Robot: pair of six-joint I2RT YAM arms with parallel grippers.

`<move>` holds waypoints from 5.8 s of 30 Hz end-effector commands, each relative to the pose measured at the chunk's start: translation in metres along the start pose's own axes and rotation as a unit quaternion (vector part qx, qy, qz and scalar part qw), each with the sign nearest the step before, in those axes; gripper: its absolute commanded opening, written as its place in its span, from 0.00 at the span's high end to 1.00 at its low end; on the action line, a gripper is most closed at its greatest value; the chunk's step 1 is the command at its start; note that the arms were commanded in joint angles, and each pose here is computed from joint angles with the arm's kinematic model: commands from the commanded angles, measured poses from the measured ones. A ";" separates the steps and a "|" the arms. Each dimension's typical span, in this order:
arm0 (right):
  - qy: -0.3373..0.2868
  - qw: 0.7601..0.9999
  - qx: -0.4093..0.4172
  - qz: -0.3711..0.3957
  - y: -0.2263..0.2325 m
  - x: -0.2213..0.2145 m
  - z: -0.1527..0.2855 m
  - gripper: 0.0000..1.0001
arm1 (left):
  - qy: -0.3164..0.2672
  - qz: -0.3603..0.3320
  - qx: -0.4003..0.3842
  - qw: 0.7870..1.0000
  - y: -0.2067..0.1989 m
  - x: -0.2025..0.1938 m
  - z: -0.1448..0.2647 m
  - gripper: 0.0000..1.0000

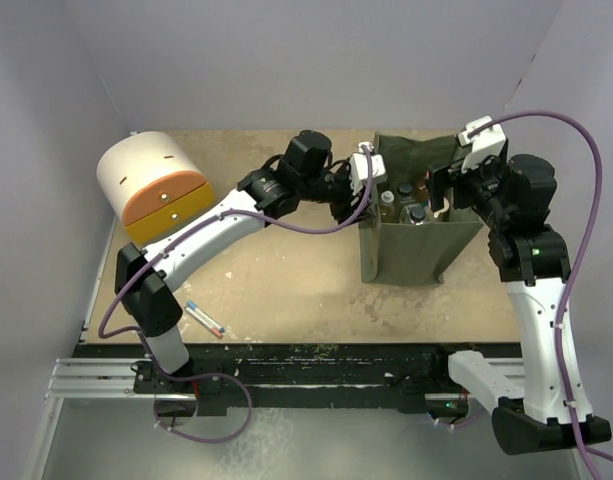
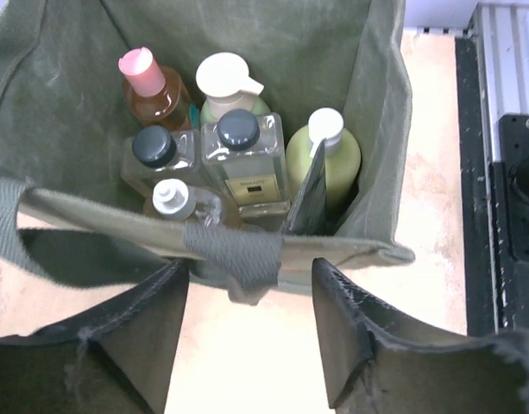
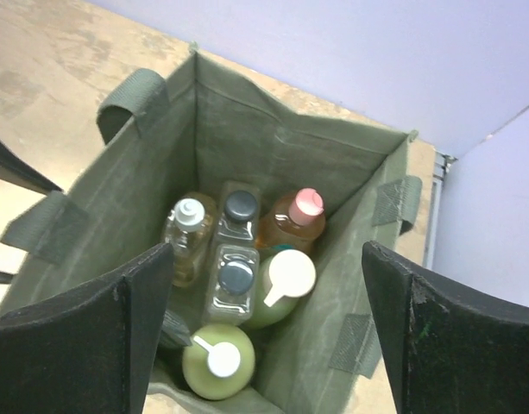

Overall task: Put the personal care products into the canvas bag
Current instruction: Place the care product in the canvas bag, then reset both arms

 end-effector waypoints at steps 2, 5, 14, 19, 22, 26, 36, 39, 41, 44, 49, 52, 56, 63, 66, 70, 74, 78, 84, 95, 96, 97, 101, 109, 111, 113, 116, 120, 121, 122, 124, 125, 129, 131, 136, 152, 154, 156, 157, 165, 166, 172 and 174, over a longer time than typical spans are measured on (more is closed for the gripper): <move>0.017 0.999 -0.043 0.001 -0.009 0.002 0.010 0.05 | -0.016 -0.092 0.038 0.995 -0.003 0.026 0.041 0.28; 0.033 0.998 -0.049 -0.001 -0.010 0.000 0.010 0.02 | -0.009 -0.109 0.070 0.992 -0.002 0.027 0.056 0.17; 0.062 0.994 -0.088 -0.024 -0.015 -0.008 0.010 0.00 | 0.014 -0.106 0.207 0.972 0.014 0.027 0.112 0.01; 0.045 0.993 -0.110 -0.025 -0.019 -0.002 0.015 0.00 | 0.031 -0.034 0.307 0.951 0.038 0.010 0.148 0.01; 0.051 0.992 -0.111 -0.029 -0.020 -0.001 0.012 0.00 | 0.063 -0.011 0.384 0.921 0.052 -0.007 0.167 0.01; 0.053 0.991 -0.114 -0.038 -0.021 0.002 0.012 0.00 | 0.089 0.010 0.458 0.885 0.058 -0.024 0.190 0.01; 0.029 0.987 -0.156 -0.025 -0.027 -0.001 0.023 0.00 | 0.032 0.075 0.492 0.867 0.053 -0.038 0.239 0.01; 0.035 0.984 -0.174 -0.029 -0.031 -0.002 0.018 0.00 | 0.025 0.065 0.501 0.863 0.051 -0.044 0.245 0.01; 0.034 0.982 -0.183 -0.029 -0.033 -0.001 0.014 0.00 | 0.019 0.055 0.520 0.852 0.050 -0.049 0.251 0.01; 0.022 0.981 -0.192 -0.028 -0.037 0.003 0.009 0.00 | 0.005 0.055 0.562 0.825 0.050 -0.054 0.263 0.01; -0.010 0.978 -0.207 -0.024 -0.044 0.020 0.003 0.00 | -0.034 0.066 0.592 0.803 0.045 -0.051 0.282 0.01; -0.029 0.980 -0.198 -0.024 -0.044 0.028 0.001 0.00 | -0.056 0.059 0.577 0.813 0.037 -0.049 0.287 0.01; -0.049 0.980 -0.190 -0.030 -0.041 0.027 0.000 0.00 | -0.063 0.062 0.565 0.821 0.029 -0.054 0.296 0.01; -0.055 0.982 -0.177 -0.030 -0.033 0.017 0.014 0.00 | -0.081 0.069 0.571 0.814 0.017 -0.050 0.318 0.01; -0.061 0.982 -0.177 -0.029 -0.031 0.018 0.022 0.00 | -0.088 0.073 0.587 0.802 0.014 -0.045 0.326 0.01; -0.064 0.981 -0.181 -0.027 -0.030 0.015 0.032 0.00 | -0.089 0.073 0.596 0.795 0.009 -0.044 0.332 0.01; -0.063 0.981 -0.181 -0.020 -0.028 0.011 0.040 0.00 | -0.088 0.075 0.598 0.793 0.005 -0.043 0.335 0.01; -0.055 0.981 -0.183 -0.015 -0.027 0.009 0.048 0.00 | -0.087 0.079 0.616 0.779 0.000 -0.039 0.343 0.01; -0.060 0.981 -0.186 -0.013 -0.025 0.010 0.062 0.00 | -0.072 0.073 0.606 0.789 -0.009 -0.036 0.347 0.01; -0.060 0.979 -0.195 -0.014 -0.022 0.003 0.080 0.00 | -0.073 0.080 0.567 0.817 -0.035 -0.051 0.340 0.01; -0.060 0.979 -0.196 -0.014 -0.022 0.003 0.080 0.00 | -0.073 0.079 0.568 0.816 -0.035 -0.051 0.340 0.01; -0.060 0.979 -0.197 -0.015 -0.022 0.003 0.080 0.00 | -0.074 0.079 0.570 0.814 -0.036 -0.051 0.341 0.01; -0.058 0.979 -0.193 -0.015 -0.022 0.004 0.077 0.00 | -0.083 0.080 0.583 0.804 -0.037 -0.046 0.347 0.01; -0.056 0.978 -0.199 -0.019 -0.026 0.004 0.069 0.00 | -0.077 0.096 0.625 0.771 -0.027 -0.041 0.358 0.01; -0.056 0.977 -0.204 -0.025 -0.028 0.004 0.067 0.00 | -0.080 0.099 0.628 0.768 -0.023 -0.037 0.360 0.01; -0.057 0.975 -0.213 -0.031 -0.031 0.005 0.067 0.00 | -0.079 0.104 0.626 0.769 -0.020 -0.035 0.360 0.01; -0.069 0.973 -0.216 -0.037 -0.033 0.006 0.067 0.00 | -0.075 0.111 0.620 0.773 -0.017 -0.037 0.358 0.01; -0.075 0.972 -0.219 -0.045 -0.035 0.007 0.068 0.00 | -0.068 0.113 0.611 0.781 -0.014 -0.042 0.354 0.01; -0.076 0.971 -0.220 -0.045 -0.036 0.008 0.068 0.00 | -0.067 0.113 0.610 0.781 -0.014 -0.043 0.354 0.01; -0.076 0.971 -0.220 -0.046 -0.036 0.008 0.068 0.00 | -0.066 0.113 0.611 0.780 -0.014 -0.043 0.354 0.01; -0.074 0.972 -0.219 -0.048 -0.036 0.008 0.067 0.00 | -0.066 0.113 0.613 0.779 -0.015 -0.043 0.355 0.01; -0.074 0.972 -0.218 -0.050 -0.036 0.007 0.066 0.00 | -0.065 0.114 0.615 0.778 -0.014 -0.043 0.356 0.01; -0.068 0.972 -0.219 -0.052 -0.037 0.003 0.064 0.00 | -0.065 0.116 0.611 0.780 -0.015 -0.042 0.356 0.01; -0.067 0.972 -0.221 -0.053 -0.038 0.003 0.064 0.00 | -0.065 0.118 0.607 0.783 -0.016 -0.041 0.355 0.01; -0.069 0.972 -0.220 -0.053 -0.038 0.006 0.066 0.00 | -0.066 0.119 0.600 0.788 -0.017 -0.039 0.354 0.01; -0.065 0.972 -0.222 -0.052 -0.039 0.004 0.064 0.00 | -0.064 0.119 0.603 0.786 -0.019 -0.038 0.356 0.01; -0.065 0.971 -0.222 -0.052 -0.039 0.004 0.064 0.00 | -0.064 0.120 0.604 0.785 -0.020 -0.039 0.357 0.01; -0.063 0.972 -0.222 -0.052 -0.039 0.003 0.063 0.00 | -0.063 0.121 0.604 0.786 -0.019 -0.039 0.356 0.01; -0.063 0.972 -0.221 -0.052 -0.039 0.003 0.063 0.00 | -0.063 0.121 0.605 0.785 -0.019 -0.039 0.357 0.01; -0.065 0.972 -0.219 -0.051 -0.038 0.004 0.064 0.00 | -0.064 0.124 0.605 0.784 -0.020 -0.039 0.358 0.01; -0.064 0.972 -0.219 -0.052 -0.038 0.004 0.064 0.00 | -0.064 0.125 0.604 0.784 -0.020 -0.039 0.358 0.01; -0.064 0.972 -0.221 -0.052 -0.038 0.004 0.065 0.00 | -0.063 0.127 0.604 0.784 -0.021 -0.039 0.357 0.01; -0.065 0.972 -0.219 -0.052 -0.038 0.004 0.065 0.00 | -0.063 0.127 0.603 0.785 -0.020 -0.039 0.357 0.01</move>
Point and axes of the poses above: each gripper's point midway between its finger pads, its own z axis back along the fingers, its own y axis along the line the jaws close on, x = y × z, the point moved 8 cm from there along z, back along the fingers, and after that the axes turned 1 degree about -z, right-handed, at the moved point
